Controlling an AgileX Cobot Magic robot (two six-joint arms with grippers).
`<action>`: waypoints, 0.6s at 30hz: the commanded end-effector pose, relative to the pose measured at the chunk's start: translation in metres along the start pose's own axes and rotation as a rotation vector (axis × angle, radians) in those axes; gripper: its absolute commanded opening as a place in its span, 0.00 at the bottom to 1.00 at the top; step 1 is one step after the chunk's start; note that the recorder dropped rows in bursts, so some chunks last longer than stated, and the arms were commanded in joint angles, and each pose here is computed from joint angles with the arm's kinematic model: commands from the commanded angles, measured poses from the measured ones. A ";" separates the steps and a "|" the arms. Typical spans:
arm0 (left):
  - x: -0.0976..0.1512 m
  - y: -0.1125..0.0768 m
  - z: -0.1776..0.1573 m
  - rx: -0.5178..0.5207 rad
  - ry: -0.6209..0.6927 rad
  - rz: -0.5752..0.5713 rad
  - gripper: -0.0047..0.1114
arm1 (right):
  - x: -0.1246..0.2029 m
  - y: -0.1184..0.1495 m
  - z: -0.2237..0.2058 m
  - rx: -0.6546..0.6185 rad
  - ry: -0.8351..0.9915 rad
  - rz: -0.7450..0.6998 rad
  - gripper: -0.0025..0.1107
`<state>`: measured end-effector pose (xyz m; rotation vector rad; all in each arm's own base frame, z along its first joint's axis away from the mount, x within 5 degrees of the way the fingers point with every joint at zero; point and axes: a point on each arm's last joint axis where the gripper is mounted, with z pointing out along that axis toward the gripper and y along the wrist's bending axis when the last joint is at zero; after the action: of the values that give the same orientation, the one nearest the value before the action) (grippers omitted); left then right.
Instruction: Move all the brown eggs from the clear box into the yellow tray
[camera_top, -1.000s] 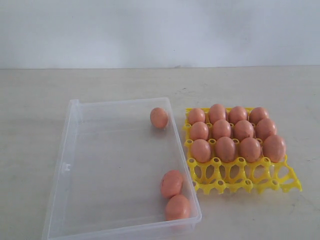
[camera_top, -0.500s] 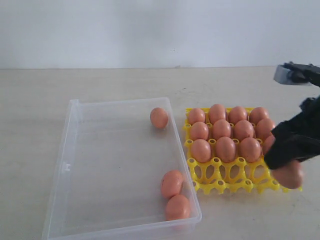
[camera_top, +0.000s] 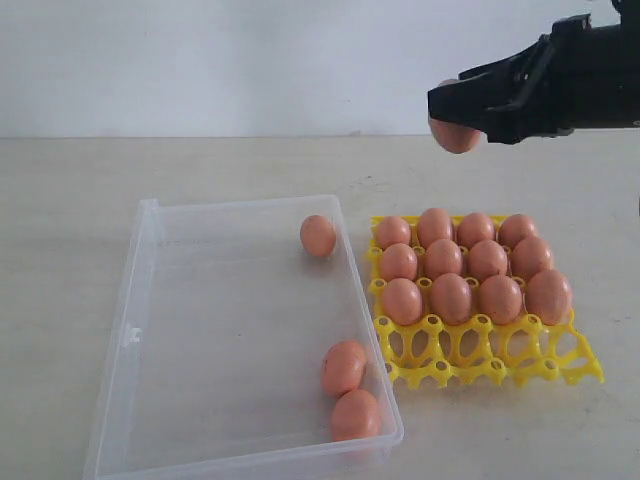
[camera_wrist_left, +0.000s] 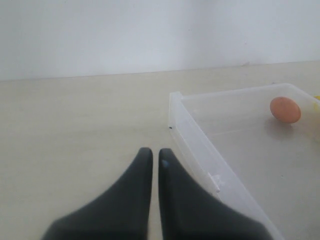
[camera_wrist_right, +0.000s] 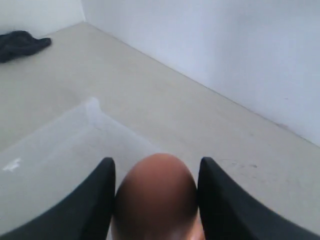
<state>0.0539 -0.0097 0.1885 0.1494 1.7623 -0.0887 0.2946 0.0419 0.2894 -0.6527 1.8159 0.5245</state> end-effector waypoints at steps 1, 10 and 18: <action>0.001 0.000 0.000 0.003 -0.005 0.003 0.08 | 0.034 -0.001 0.000 0.098 0.034 -0.069 0.02; 0.001 0.000 0.000 0.003 -0.005 0.003 0.08 | 0.093 0.012 0.023 -0.122 0.110 0.127 0.02; 0.001 0.000 0.000 0.003 -0.005 0.003 0.08 | 0.081 -0.033 0.024 0.242 0.254 0.029 0.02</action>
<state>0.0539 -0.0097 0.1885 0.1494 1.7623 -0.0887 0.2976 0.0338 0.1978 -0.6182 2.0318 0.4681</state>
